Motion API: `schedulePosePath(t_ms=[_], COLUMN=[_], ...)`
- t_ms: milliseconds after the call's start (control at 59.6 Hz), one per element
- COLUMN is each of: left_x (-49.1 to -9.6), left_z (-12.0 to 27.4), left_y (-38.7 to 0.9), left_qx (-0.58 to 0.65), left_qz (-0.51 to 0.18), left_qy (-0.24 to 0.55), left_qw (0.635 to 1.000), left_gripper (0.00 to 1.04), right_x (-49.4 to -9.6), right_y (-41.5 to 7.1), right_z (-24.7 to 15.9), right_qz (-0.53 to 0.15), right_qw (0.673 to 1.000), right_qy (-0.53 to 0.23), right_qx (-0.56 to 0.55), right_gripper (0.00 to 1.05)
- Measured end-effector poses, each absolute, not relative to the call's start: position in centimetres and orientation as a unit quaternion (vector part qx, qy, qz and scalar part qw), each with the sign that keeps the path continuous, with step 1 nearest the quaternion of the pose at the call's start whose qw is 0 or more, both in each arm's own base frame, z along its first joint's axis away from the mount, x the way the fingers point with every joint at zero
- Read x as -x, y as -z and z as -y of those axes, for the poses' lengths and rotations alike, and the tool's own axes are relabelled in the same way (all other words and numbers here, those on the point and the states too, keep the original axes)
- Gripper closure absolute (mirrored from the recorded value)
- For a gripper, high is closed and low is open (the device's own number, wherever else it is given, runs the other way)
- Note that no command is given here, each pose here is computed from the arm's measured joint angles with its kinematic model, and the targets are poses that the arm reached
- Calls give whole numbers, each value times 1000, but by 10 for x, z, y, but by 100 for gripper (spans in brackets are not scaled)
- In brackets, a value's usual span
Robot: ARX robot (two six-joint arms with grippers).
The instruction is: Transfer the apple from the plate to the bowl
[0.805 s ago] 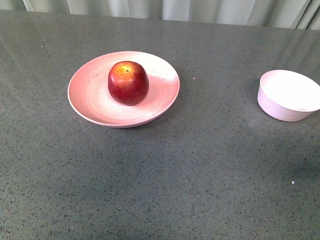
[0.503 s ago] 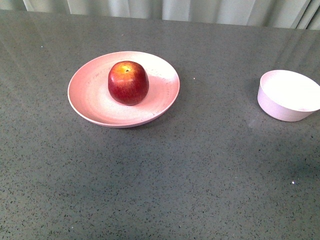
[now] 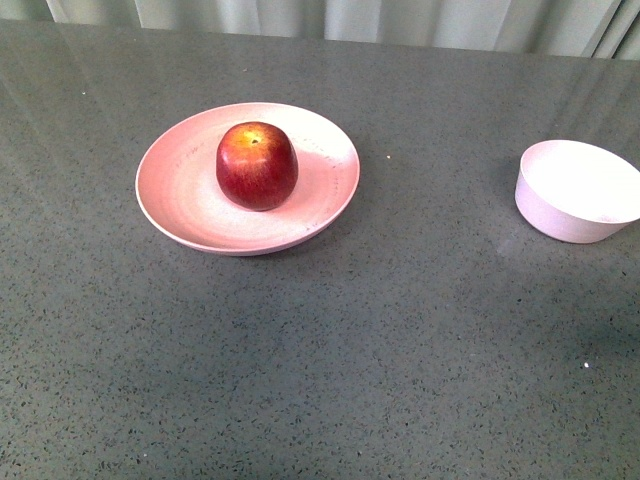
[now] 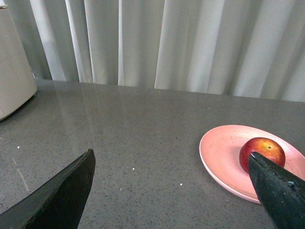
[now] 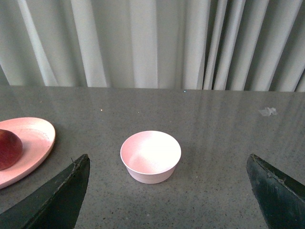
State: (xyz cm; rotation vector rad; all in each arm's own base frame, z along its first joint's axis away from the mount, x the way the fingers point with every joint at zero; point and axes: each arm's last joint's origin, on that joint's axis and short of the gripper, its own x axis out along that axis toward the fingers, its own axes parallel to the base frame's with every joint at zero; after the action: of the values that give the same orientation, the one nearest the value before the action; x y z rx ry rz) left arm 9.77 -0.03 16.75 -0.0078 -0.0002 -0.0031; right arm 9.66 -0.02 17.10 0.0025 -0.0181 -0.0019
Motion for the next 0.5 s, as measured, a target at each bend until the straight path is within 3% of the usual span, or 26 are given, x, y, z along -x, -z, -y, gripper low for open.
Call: schedulePosePath(t_ms=[184,302,503], left_x=[-98,-98,-98], left_z=[0,0,0], left_y=[-167,-167,-167], left_qx=[4,4,4], left_qz=[0,0,0], left_qy=[2,2,2], left_qw=[1000,1000,1000], left_gripper=[9,9,9], right_x=[-97,-110,-174], right_y=[-171,-172,-186], right_z=[0,0,9], right_qz=[9,-207,-240], right_qw=[1000,977,970], right_qy=[1,-40,-20], right_qx=[-1,-28,-33], right_gripper=[9,9,9])
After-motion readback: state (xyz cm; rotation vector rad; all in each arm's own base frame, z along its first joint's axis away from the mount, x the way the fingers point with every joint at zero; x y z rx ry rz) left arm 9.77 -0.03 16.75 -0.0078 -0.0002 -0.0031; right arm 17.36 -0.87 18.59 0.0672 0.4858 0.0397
